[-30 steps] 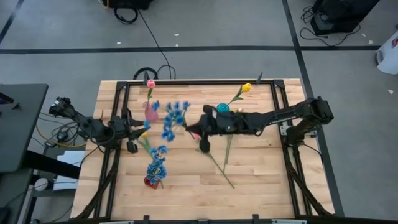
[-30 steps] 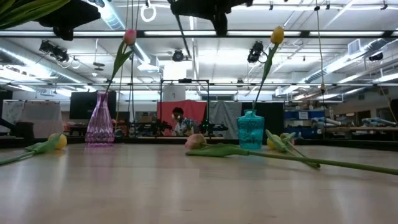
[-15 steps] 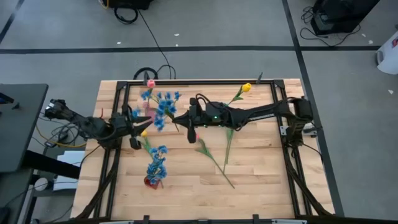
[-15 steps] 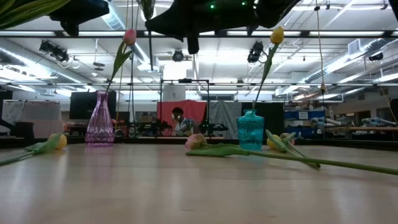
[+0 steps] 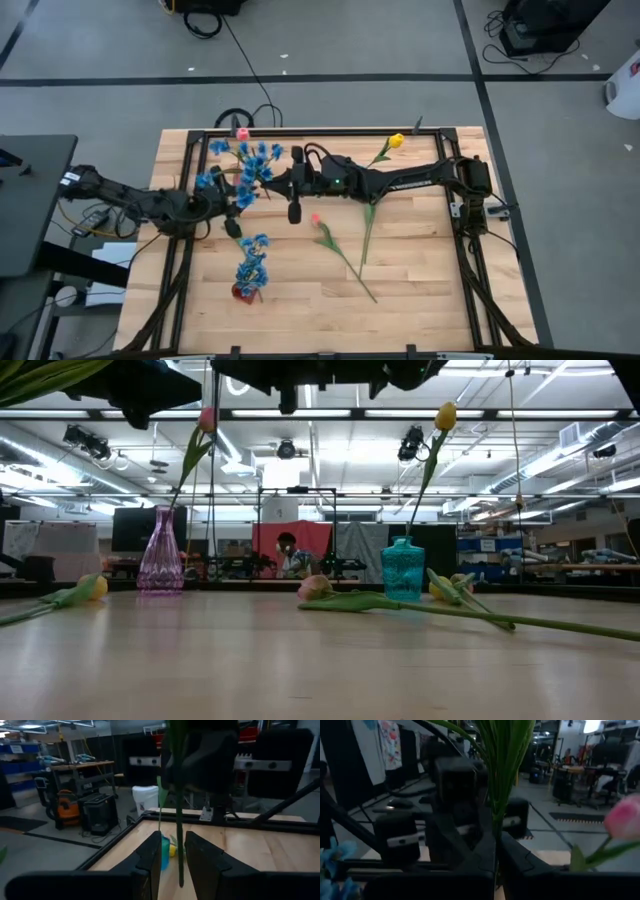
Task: Sort flowers into vase by color
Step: Put the blue flowers into the red vase
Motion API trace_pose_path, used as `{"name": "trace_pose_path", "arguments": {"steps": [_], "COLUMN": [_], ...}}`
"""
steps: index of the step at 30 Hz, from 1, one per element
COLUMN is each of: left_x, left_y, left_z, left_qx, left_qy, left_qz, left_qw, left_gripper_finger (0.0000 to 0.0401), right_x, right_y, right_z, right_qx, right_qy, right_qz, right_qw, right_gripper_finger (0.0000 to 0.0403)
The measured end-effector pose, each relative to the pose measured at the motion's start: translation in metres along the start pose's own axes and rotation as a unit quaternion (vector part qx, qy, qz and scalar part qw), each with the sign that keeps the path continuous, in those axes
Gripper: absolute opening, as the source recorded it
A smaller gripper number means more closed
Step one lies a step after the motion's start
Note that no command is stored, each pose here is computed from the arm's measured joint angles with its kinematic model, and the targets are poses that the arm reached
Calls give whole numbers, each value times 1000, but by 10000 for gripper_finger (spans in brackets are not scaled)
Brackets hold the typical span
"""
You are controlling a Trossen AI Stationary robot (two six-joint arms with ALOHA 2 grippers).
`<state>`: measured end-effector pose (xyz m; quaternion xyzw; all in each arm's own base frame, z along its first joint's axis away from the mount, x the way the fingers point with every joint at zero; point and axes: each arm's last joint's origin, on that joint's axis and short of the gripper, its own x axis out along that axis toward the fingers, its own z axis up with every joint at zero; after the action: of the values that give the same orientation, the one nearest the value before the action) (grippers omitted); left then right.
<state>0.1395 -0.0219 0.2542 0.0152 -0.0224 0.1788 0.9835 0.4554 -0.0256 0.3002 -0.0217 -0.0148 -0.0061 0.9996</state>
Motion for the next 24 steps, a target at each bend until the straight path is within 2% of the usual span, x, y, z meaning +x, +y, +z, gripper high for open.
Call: {"name": "trace_pose_path", "arguments": {"steps": [4, 17, 24], "left_x": [7, 30, 30], "left_y": [3, 3, 4], "left_z": [2, 14, 21], "left_qx": [-1, 22, 41], "left_qy": [2, 13, 5], "left_qz": [-6, -17, -13], "left_qw": [1000, 1000, 999], "left_gripper_finger": [92, 91, 51], "right_x": [1, 1, 1], "right_y": [-4, -7, -8], "right_z": [9, 11, 10], "right_qx": [-9, -31, -33], "right_qy": [-14, -22, -13], "right_qz": [9, 4, -7], "right_qw": [1000, 999, 999], "right_gripper_finger": [16, 16, 17]}}
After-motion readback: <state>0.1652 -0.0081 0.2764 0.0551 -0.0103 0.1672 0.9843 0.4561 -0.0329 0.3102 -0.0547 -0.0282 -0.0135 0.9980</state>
